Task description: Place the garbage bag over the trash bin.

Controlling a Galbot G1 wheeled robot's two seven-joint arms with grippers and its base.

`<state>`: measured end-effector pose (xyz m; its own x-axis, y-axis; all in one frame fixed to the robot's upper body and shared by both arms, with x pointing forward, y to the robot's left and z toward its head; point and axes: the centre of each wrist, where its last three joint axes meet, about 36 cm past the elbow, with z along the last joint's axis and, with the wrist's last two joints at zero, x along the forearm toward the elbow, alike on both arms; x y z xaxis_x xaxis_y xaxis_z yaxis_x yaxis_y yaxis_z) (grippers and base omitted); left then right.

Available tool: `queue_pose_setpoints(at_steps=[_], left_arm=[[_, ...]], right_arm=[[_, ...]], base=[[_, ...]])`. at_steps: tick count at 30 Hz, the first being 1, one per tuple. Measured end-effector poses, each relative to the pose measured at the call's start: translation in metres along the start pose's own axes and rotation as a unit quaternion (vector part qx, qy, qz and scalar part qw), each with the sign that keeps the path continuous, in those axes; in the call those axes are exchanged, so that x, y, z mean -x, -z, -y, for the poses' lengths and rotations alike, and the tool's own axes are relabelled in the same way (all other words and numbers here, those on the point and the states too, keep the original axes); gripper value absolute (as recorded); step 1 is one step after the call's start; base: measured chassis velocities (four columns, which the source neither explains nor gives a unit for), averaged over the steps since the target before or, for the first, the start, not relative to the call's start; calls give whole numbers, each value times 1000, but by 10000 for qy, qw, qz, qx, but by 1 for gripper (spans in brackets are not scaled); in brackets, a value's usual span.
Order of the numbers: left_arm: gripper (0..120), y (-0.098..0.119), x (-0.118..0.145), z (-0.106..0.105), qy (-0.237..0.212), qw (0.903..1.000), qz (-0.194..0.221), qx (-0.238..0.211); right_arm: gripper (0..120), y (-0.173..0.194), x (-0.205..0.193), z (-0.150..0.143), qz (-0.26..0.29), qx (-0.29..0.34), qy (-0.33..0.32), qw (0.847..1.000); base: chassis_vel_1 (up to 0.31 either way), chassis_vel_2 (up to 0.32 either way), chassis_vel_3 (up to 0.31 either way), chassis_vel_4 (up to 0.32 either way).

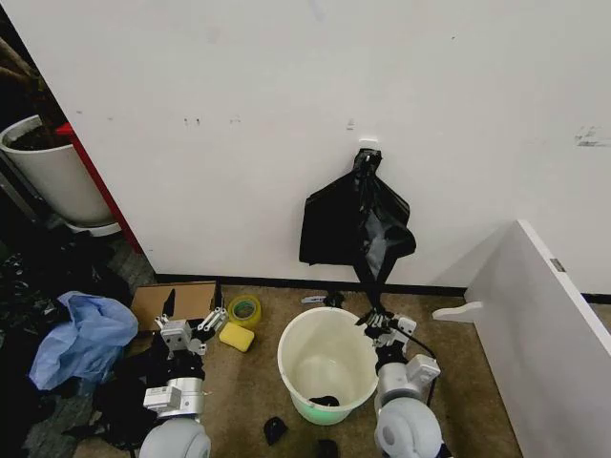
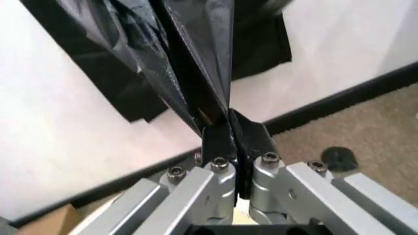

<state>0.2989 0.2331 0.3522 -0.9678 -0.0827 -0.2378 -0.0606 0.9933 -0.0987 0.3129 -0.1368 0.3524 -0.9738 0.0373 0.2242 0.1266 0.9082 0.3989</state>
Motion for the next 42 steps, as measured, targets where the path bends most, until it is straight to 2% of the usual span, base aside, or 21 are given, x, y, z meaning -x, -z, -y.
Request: queue_pose_setpoints(at_steps=[9, 12, 14, 15, 17, 19, 22, 23, 27, 29, 30, 34, 37, 38, 42], left_arm=[[100, 2, 7, -5, -67, 10000, 27, 32], [100, 2, 8, -5, -279, 9996, -8, 0], [100, 6, 9, -7, -654, 9978, -24, -117], [100, 6, 9, -7, -654, 9978, -24, -117], [100, 11, 15, -11, -1110, 9935, 7, -252], [100, 22, 30, -20, -1761, 9838, 107, -328], [100, 40, 52, -32, -2345, 9715, 219, -285], [100, 40, 52, -32, -2345, 9715, 219, -285], [100, 61, 101, -41, -3044, 9518, 275, -243], [100, 64, 129, -31, -3384, 9404, 156, -288], [100, 64, 129, -31, -3384, 9404, 156, -288], [100, 60, 169, -4, -3688, 9278, -215, -520], [100, 55, 191, 18, -3651, 9264, -438, -813], [100, 55, 191, 18, -3651, 9264, -438, -813], [100, 41, 206, 44, -3504, 9286, -669, -1020]], right_arm=[[0, -17, -6, -5, 95, -943, -157, 9954], [0, -35, 8, 14, 819, -1573, 126, 9841], [0, -38, 19, 25, 1314, -1820, 545, 9730], [0, -38, 19, 25, 1314, -1820, 545, 9730], [0, -35, 25, 28, 1604, -1872, 843, 9655], [0, -26, 30, 23, 1818, -1722, 1095, 9619], [0, -17, 37, 14, 2036, -1542, 1401, 9566], [0, -17, 37, 14, 2036, -1542, 1401, 9566], [0, -17, 40, 12, 2090, -1578, 1646, 9510], [0, -21, 41, 14, 2087, -1595, 1718, 9495], [0, -21, 41, 14, 2087, -1595, 1718, 9495], [0, -28, 48, 16, 2057, -1618, 1741, 9493], [0, -30, 56, 14, 2075, -1622, 1757, 9486], [0, -30, 56, 14, 2075, -1622, 1757, 9486], [0, -27, 62, 10, 2130, -1613, 1799, 9467]], base=[[0, 0, 0, 0], [0, 0, 0, 0], [0, 0, 0, 0], [0, 0, 0, 0], [0, 0, 0, 0], [0, 0, 0, 0], [0, 0, 0, 0], [0, 0, 0, 0], [0, 0, 0, 0], [0, 0, 0, 0], [0, 0, 0, 0], [0, 0, 0, 0], [0, 0, 0, 0], [0, 0, 0, 0], [0, 0, 0, 0]])
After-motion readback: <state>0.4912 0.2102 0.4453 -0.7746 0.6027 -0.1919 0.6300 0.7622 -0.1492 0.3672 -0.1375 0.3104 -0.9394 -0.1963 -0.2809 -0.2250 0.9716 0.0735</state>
